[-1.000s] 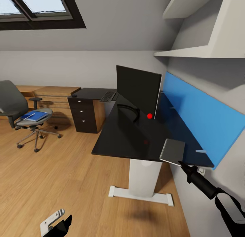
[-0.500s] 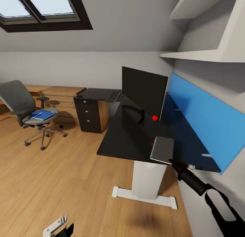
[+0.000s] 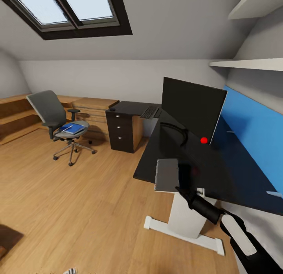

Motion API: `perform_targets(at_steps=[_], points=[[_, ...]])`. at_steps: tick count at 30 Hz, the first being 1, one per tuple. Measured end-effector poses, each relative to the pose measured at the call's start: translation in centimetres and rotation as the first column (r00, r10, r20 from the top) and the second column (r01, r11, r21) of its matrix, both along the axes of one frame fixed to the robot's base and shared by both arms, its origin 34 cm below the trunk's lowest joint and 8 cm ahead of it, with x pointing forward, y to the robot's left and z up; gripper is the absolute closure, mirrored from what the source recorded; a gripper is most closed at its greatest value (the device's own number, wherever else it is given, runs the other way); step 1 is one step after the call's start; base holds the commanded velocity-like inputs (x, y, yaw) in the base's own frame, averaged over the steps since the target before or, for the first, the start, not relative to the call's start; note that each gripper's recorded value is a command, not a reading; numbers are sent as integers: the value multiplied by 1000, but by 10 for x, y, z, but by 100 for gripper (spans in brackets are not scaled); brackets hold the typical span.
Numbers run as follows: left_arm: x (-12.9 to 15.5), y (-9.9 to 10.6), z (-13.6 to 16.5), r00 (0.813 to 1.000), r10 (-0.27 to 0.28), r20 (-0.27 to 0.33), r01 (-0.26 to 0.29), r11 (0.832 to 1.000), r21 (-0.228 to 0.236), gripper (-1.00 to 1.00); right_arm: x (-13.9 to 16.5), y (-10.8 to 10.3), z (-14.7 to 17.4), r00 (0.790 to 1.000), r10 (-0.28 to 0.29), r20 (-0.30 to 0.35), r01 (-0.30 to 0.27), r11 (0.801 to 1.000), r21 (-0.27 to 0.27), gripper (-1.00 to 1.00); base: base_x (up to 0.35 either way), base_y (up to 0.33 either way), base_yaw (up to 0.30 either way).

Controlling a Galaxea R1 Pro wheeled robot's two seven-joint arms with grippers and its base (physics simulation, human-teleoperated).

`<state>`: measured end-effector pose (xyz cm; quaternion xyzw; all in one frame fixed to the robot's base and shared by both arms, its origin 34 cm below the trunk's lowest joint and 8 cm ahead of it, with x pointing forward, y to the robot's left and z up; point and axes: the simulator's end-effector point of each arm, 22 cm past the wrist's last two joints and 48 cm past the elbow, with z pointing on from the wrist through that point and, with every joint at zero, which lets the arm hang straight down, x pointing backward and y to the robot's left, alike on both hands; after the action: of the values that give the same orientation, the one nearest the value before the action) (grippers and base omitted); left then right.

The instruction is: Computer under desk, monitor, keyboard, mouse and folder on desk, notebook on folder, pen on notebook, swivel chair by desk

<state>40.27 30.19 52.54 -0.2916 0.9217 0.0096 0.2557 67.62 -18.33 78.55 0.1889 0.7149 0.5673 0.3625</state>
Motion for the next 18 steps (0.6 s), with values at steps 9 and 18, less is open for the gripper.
perform_targets(at_steps=[9, 18], points=[[-13, 20, -11, 998, -60, -29, 63, 991, 118, -100, -9, 29, 2, 998, 65, 9, -65, 998, -6, 100, 145, 292, 91], [-8, 24, -7, 998, -63, 5, 62, 986, 153, -100, -13, 37, 3, 996, 86, 9, -86, 996, 4, 100, 210, 290, 3]])
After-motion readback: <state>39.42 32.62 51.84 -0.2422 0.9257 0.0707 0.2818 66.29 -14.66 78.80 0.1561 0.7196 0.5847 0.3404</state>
